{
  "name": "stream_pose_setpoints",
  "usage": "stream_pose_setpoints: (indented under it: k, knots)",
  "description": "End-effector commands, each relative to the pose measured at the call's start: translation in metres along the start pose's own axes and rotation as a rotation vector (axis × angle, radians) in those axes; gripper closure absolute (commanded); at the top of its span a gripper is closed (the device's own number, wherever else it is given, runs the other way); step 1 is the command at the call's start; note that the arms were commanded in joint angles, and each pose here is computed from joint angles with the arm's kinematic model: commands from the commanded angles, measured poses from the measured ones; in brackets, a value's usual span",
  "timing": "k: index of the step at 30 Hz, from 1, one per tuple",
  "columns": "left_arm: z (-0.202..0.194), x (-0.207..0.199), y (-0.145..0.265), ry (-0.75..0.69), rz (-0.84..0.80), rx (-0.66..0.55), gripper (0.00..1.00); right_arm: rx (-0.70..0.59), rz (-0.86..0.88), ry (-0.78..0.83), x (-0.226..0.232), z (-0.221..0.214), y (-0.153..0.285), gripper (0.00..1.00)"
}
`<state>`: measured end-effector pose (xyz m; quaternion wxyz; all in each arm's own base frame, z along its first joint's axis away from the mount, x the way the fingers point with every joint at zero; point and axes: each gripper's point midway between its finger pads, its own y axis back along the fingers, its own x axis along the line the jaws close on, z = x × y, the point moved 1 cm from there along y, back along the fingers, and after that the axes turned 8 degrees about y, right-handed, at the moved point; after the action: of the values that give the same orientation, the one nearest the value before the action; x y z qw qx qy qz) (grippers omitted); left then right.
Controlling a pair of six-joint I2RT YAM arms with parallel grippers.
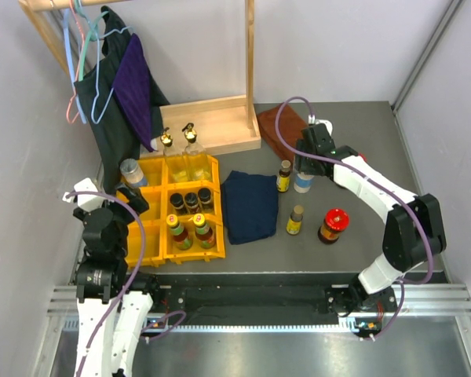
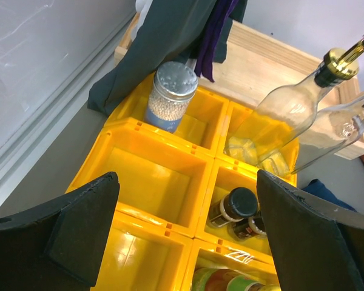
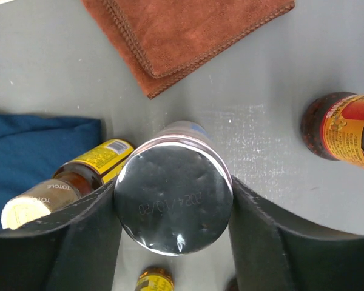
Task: Organize the condiment bottles
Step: Pick up the bottle from the center of the board, then place the bottle in the storage box.
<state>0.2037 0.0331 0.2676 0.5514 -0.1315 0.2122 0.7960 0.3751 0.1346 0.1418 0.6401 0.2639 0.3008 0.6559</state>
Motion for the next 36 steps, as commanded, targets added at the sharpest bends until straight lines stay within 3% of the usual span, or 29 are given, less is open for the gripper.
stream_pose_setpoints:
  k: [1, 3, 4, 8, 16, 24, 29, 36]
  knots:
    - [0.002, 0.0, -0.001, 0.025, -0.004, -0.028, 0.01, -0.049, -0.019, -0.043, -0.007, 0.012, 0.004, 0.49]
    - [0.002, -0.001, -0.001, 0.036, -0.007, -0.031, 0.01, -0.064, -0.032, -0.049, -0.01, 0.016, 0.009, 0.59]
    - [0.002, -0.001, -0.001, 0.042, -0.01, -0.033, 0.01, -0.07, -0.047, -0.047, -0.013, 0.018, 0.011, 0.7]
    - [0.005, -0.004, 0.0, 0.049, -0.02, -0.037, 0.01, -0.108, -0.066, -0.054, -0.018, 0.03, 0.024, 0.99]
    - [0.003, -0.009, 0.001, 0.086, -0.032, -0.011, 0.01, -0.234, -0.04, -0.103, -0.027, 0.068, 0.081, 1.0]
    - [0.001, -0.027, -0.005, 0.095, -0.089, 0.05, 0.01, -0.449, 0.104, -0.117, -0.03, 0.11, 0.188, 1.0]
    - [-0.01, -0.035, -0.022, 0.089, -0.066, 0.148, 0.01, -0.539, 0.25, -0.013, 0.009, 0.128, 0.244, 1.0]
    - [-0.004, -0.031, -0.028, 0.091, 0.013, 0.16, 0.01, -0.622, 0.431, 0.158, 0.081, 0.131, 0.292, 1.0]
